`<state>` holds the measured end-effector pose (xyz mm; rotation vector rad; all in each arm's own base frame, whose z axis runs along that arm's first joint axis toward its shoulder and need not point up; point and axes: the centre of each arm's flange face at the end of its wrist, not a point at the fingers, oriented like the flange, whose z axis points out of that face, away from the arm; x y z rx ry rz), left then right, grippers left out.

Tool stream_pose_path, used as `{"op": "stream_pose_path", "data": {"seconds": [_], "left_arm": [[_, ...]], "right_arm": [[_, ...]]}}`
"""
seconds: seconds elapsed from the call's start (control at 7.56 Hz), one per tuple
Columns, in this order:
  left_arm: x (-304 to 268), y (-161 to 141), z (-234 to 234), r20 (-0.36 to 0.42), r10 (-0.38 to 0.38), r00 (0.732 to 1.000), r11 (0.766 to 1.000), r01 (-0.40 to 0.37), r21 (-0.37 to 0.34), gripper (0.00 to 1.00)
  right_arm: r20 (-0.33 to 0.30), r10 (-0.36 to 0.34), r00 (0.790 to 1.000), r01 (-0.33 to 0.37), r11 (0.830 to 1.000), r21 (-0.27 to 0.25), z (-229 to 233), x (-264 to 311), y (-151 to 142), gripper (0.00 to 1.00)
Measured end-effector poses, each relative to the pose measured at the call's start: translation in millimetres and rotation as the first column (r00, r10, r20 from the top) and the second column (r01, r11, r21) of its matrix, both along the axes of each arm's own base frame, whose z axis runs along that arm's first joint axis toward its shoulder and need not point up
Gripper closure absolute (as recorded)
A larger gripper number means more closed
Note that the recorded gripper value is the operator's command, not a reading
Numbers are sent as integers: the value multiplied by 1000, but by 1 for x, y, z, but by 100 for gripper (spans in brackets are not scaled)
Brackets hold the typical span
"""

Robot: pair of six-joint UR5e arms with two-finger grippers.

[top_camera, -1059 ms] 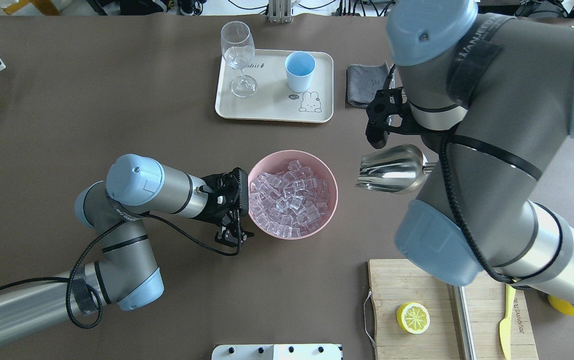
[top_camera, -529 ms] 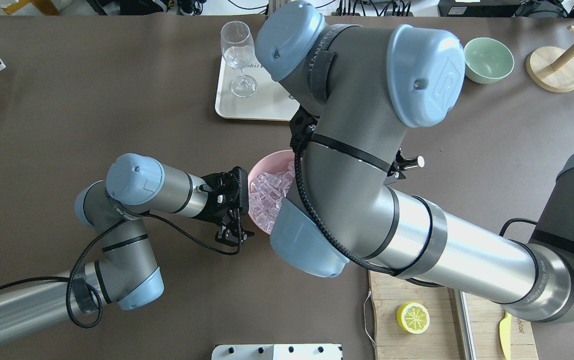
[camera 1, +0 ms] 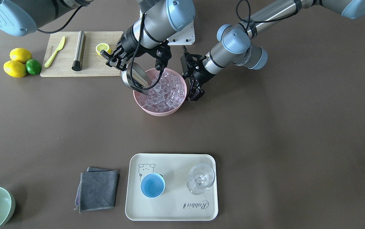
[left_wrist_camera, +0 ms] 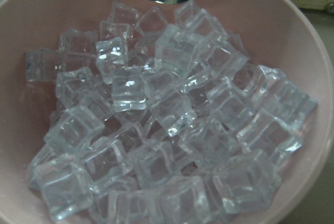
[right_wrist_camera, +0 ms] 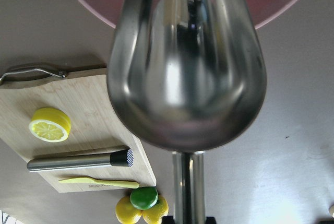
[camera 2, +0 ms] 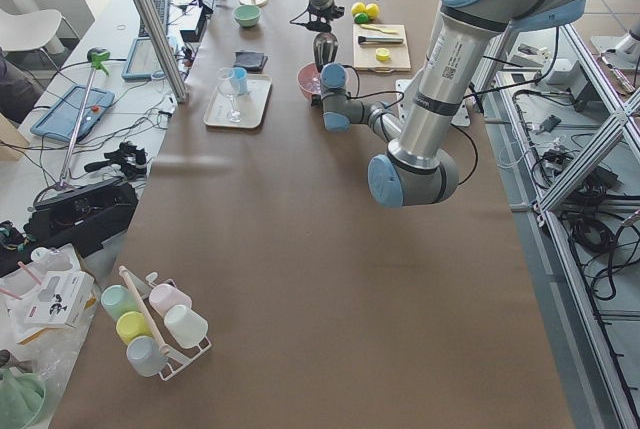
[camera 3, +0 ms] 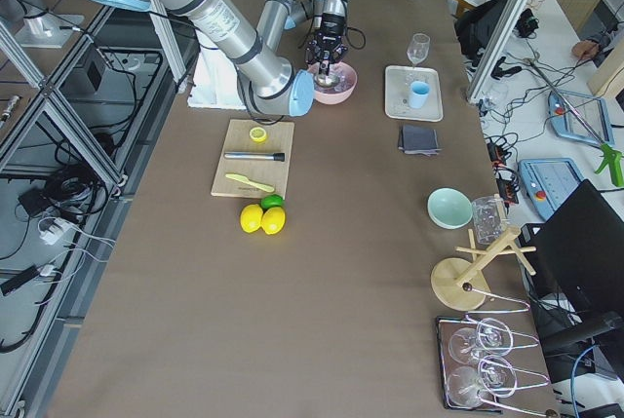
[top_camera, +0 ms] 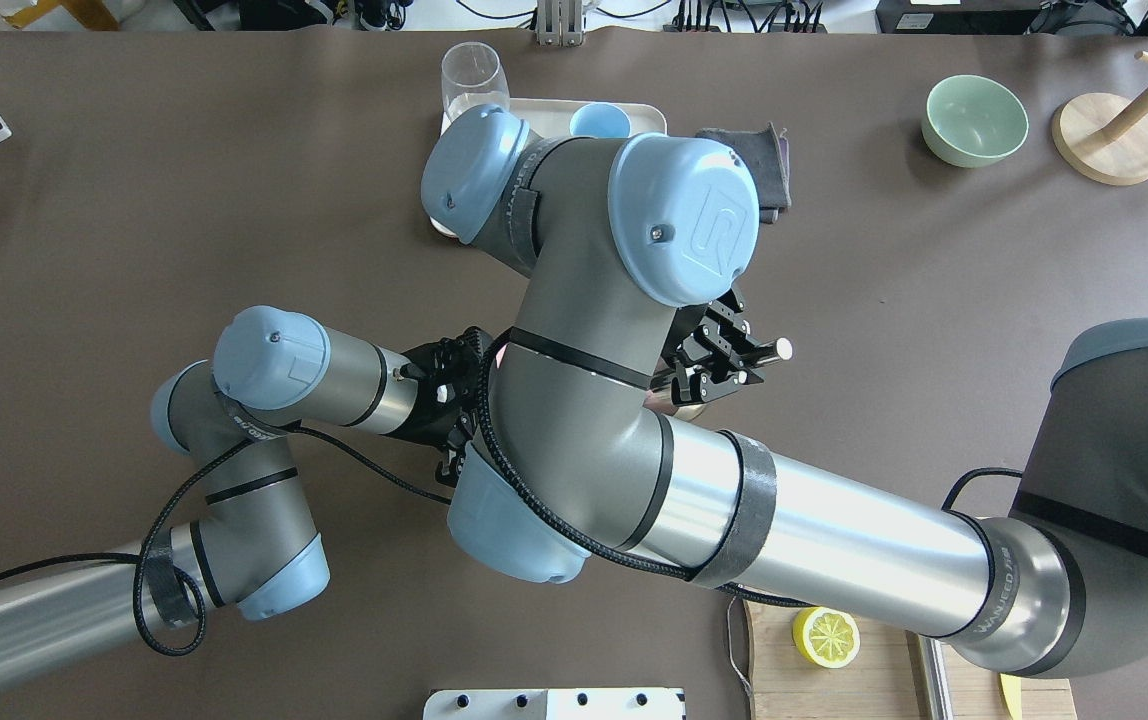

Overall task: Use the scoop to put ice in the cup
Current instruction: 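Dip the scoop into the ice cubes with the right gripper, left gripper steadying the bowl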

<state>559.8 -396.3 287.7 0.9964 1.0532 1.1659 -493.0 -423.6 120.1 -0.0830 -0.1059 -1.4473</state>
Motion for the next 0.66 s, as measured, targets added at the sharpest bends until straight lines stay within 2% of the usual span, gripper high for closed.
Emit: {"op": "stream_pose_path", "data": {"seconds": [0.4,0.66], "left_arm": [[1,0,0,0,-1,1000,1000,1,-9,1],[1,0,0,0,-3,1000,1000,3,-9,1]], "right_arm": [[-3,15,1000,-15,1000,21,10,-33,6,100],[39,28,999,-29,999,40,10,-38,8,100]]}}
